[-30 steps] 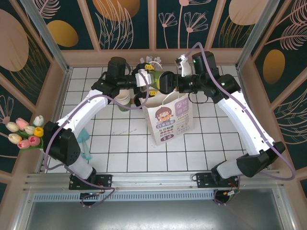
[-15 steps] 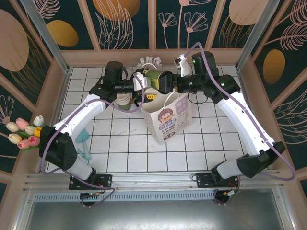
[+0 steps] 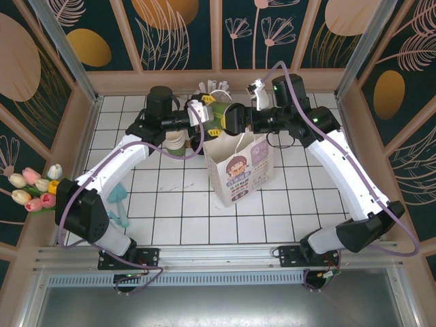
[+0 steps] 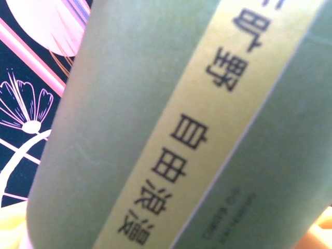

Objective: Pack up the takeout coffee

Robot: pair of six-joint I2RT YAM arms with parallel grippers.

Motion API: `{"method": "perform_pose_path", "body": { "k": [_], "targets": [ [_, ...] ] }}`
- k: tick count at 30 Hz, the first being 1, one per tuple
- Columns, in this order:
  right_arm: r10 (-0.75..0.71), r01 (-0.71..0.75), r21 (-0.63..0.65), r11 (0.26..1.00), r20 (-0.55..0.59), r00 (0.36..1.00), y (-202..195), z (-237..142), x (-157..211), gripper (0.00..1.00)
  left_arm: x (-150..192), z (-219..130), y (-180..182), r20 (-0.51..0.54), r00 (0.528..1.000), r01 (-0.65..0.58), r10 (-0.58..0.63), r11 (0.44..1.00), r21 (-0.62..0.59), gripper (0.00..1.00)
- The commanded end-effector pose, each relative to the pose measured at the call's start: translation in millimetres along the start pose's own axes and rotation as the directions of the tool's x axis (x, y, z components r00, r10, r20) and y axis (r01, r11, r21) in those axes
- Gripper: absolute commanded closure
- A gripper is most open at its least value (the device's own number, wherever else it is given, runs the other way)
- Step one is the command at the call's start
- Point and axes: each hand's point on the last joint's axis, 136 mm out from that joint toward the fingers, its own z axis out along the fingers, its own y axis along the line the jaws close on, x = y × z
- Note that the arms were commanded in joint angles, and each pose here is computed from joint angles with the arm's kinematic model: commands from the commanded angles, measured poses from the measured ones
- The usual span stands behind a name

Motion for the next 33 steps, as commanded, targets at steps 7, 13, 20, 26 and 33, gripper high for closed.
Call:
{"method": "perform_pose_path", "body": {
  "k": [7,13,20,26,33],
  "targets": [
    [0.025,-0.029,-0.052,0.998,-0.086,0.996,-3,11,17,0.41,-24,-9,2,0.087,0.994,-0.062,0.065,0.997,-0.036,0.04],
    [0.037,-0.041,-0.047,0.998,-0.093,0.995,-4,10,20,0.41,-12,-6,12,0.029,0.997,-0.072,0.074,0.996,-0.06,0.04],
    [0.059,-0.064,-0.054,0.996,-0.089,0.994,-4,14,15,0.41,-22,-6,-6,0.084,0.994,-0.075,0.07,0.996,0.054,0.31],
    [0.041,-0.042,-0.037,0.998,-0.034,0.999,-7,15,2,0.36,-33,-11,-17,0.119,0.992,-0.056,0.041,0.991,0.121,0.39],
    [-0.072,0.074,-0.004,0.997,0.161,0.984,-2,0,-27,0.01,-35,-12,-16,0.132,0.991,-0.013,-0.001,0.994,0.106,0.58]
  ]
}}
